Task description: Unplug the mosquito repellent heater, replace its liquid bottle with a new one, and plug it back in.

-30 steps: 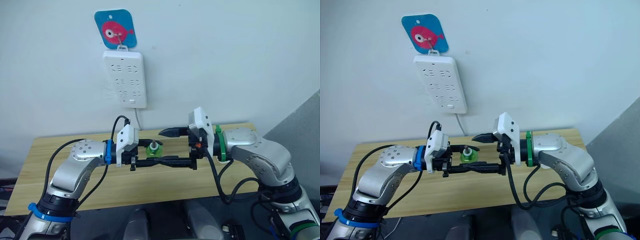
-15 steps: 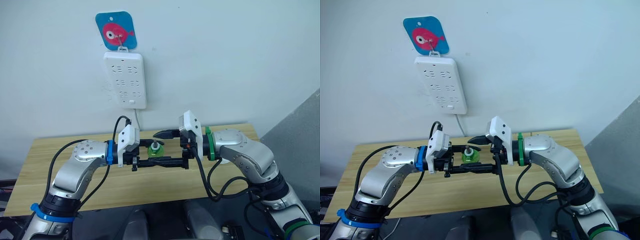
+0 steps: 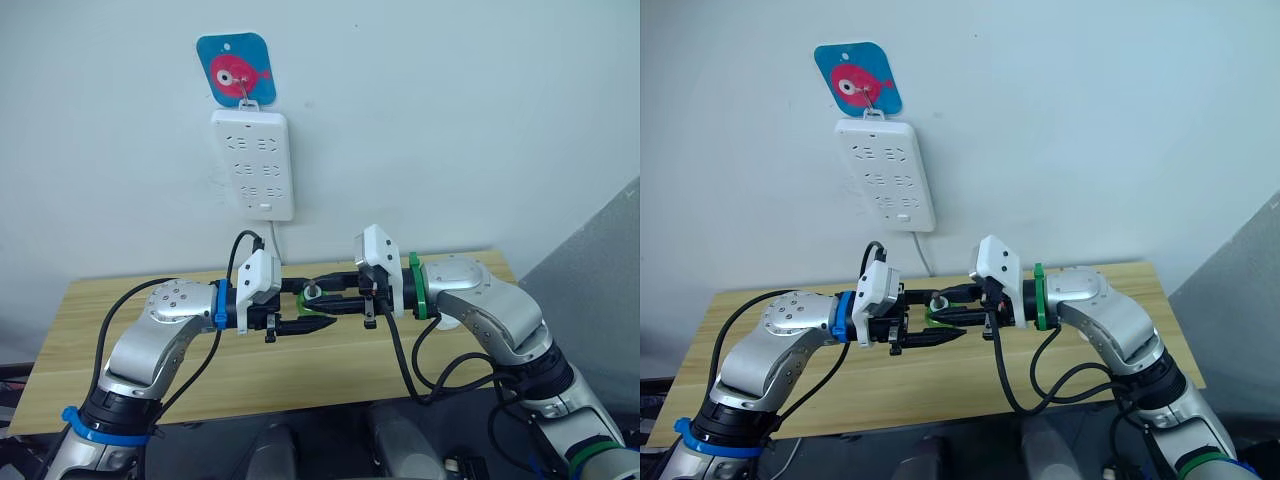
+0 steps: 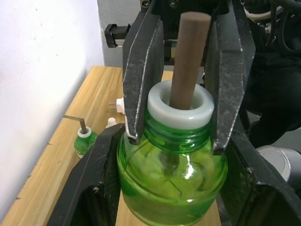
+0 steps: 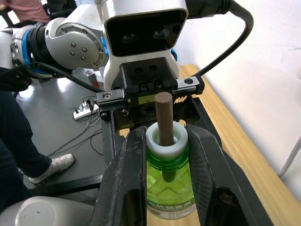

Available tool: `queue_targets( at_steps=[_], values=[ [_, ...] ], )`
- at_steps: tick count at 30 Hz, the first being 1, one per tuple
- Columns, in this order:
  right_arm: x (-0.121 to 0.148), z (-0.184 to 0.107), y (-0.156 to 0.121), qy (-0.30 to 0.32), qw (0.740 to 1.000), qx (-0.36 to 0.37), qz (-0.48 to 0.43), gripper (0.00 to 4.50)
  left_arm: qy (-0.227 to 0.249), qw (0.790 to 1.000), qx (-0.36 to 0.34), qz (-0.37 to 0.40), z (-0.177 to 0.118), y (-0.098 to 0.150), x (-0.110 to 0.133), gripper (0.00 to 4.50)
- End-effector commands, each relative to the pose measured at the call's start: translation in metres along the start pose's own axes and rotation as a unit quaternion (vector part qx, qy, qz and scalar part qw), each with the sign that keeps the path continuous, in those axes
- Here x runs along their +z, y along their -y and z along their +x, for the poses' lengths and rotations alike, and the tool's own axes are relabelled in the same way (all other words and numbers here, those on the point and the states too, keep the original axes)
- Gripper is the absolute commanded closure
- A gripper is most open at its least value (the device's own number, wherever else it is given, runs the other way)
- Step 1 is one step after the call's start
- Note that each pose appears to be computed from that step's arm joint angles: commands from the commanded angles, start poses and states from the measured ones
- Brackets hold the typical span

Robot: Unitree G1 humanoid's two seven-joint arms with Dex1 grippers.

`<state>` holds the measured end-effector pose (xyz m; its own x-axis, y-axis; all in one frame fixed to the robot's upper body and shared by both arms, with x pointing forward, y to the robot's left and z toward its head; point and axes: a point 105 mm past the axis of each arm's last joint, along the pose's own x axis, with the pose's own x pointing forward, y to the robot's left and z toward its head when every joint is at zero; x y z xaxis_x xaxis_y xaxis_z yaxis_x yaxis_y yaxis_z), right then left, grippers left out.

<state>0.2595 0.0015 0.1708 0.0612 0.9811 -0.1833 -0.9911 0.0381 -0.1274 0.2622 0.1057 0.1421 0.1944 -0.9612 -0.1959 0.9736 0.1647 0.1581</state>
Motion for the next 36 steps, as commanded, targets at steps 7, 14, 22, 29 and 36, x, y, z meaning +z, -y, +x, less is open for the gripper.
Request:
queue_targets(
  at_steps=[7, 14, 22, 29, 36],
  values=[
    [0.015, -0.002, 0.001, 0.025, 0.999, 0.006, -0.029, 3.68, 0.037, 0.999, -0.005, -0.007, 0.000, -0.003, 0.019, 1.44],
    [0.025, -0.026, 0.014, 0.057, 0.997, -0.033, 0.040, 3.68, 0.054, 0.992, -0.012, -0.113, -0.003, 0.000, 0.027, 0.38],
    [0.041, -0.054, 0.031, 0.139, 0.971, -0.096, 0.168, 3.68, 0.128, 0.965, 0.027, -0.226, -0.005, -0.004, 0.046, 0.38],
    [0.051, -0.055, 0.030, 0.225, 0.928, -0.106, 0.278, 3.68, 0.208, 0.937, 0.067, -0.273, -0.002, -0.016, 0.067, 0.38],
    [0.058, -0.059, 0.033, 0.294, 0.879, -0.123, 0.355, 3.68, 0.277, 0.906, 0.069, -0.314, -0.003, -0.022, 0.089, 0.38]
  ],
)
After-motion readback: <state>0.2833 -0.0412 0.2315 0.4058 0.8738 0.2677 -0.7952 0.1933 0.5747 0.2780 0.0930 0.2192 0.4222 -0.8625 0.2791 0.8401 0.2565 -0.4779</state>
